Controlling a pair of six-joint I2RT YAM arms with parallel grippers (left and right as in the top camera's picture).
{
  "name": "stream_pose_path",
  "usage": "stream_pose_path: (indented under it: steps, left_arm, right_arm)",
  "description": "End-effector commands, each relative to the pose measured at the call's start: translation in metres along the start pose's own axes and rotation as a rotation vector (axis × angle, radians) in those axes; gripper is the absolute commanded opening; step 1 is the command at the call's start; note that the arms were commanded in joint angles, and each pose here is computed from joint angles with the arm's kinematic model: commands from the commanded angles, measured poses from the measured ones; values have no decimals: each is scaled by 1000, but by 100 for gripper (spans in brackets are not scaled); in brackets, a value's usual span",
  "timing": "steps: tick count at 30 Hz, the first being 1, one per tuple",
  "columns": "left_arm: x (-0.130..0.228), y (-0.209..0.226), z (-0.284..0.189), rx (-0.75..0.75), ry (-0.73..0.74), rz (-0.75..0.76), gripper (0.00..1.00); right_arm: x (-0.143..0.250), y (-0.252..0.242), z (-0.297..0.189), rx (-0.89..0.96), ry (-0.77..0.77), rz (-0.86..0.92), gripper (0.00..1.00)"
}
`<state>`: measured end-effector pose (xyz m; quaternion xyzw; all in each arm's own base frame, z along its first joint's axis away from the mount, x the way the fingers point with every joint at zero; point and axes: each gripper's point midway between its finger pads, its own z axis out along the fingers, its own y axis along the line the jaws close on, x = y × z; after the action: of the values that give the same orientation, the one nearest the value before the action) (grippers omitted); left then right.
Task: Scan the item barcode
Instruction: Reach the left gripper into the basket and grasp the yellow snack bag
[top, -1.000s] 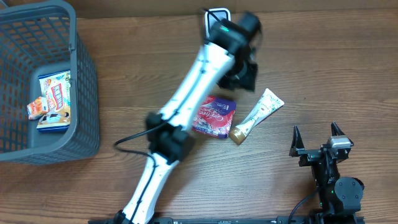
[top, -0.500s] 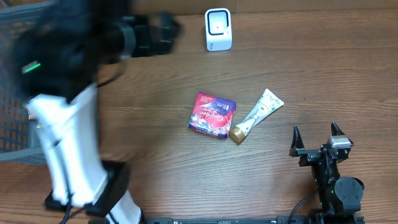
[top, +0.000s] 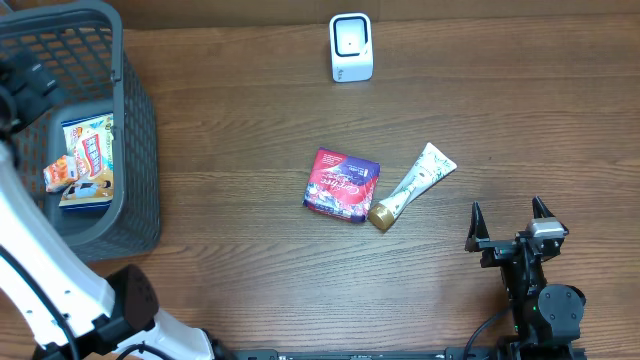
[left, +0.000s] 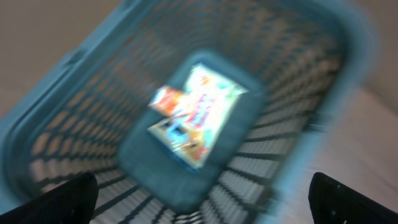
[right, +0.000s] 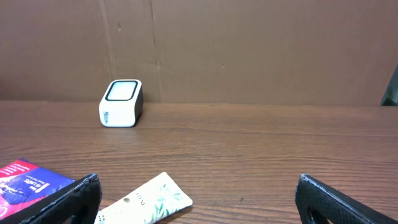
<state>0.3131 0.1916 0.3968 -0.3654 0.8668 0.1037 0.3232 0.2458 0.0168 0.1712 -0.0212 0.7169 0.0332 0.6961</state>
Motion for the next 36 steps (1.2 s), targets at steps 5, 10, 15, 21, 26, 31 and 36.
stream_pose_path:
  steps: [5, 10, 15, 21, 26, 31, 36]
  left_arm:
    - [25, 49, 87, -167, 214, -44, 100]
    - [33, 38, 143, -119, 261, 22, 100]
    - [35, 15, 188, 7, 266, 113, 100]
    - [63, -4, 234, 70, 379, 180, 100]
    - [90, -13, 269, 65, 474, 208, 100]
    - [111, -22, 299, 54, 532, 267, 100]
    - [128, -14, 322, -21, 577, 305, 100]
  right_arm:
    - [1, -3, 0, 13, -5, -1, 100]
    - [2, -3, 0, 13, -5, -1, 100]
    - [1, -3, 0, 13, -5, -1, 100]
    - [2, -3, 0, 13, -5, -1, 100]
    - [1, -3, 0, 13, -5, -1, 100]
    - [2, -3, 0, 13, -5, 0, 100]
    - [2, -3, 0, 13, -5, -1, 100]
